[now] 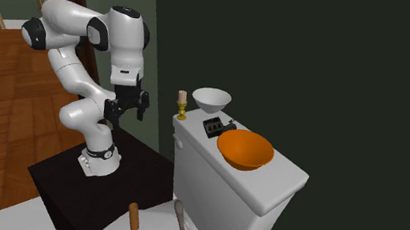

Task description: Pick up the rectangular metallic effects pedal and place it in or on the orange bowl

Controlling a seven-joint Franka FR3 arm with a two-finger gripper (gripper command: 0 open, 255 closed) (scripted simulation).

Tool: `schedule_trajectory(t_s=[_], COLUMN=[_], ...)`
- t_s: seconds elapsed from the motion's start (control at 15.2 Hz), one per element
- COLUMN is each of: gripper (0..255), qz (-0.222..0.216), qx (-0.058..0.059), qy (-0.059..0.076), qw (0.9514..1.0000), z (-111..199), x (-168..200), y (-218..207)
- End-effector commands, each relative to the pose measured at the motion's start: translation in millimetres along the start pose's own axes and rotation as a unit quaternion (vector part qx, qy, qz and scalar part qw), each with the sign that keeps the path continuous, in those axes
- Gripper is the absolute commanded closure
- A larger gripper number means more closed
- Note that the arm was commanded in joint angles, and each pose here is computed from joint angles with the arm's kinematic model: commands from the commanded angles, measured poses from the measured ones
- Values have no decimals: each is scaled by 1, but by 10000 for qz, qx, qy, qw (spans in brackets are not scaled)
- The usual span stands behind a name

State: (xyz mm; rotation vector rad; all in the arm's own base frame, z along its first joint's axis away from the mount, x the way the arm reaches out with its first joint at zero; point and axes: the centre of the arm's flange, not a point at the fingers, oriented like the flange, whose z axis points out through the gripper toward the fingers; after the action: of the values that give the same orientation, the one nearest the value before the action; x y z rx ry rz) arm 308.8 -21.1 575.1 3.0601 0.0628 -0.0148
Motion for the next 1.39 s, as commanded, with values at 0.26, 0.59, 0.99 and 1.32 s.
schedule_trajectory(t_s=[0.26,0.59,0.99,1.32], gripper=[0,0,0,0], qz=[304,684,1136,1509], qx=[101,227,378,502], qy=[301,677,1125,1495], qw=[9990,9951,9864,9759], z=[2,1,-5,-13], x=[16,41,74,106], y=[-43,-96,-156,-203])
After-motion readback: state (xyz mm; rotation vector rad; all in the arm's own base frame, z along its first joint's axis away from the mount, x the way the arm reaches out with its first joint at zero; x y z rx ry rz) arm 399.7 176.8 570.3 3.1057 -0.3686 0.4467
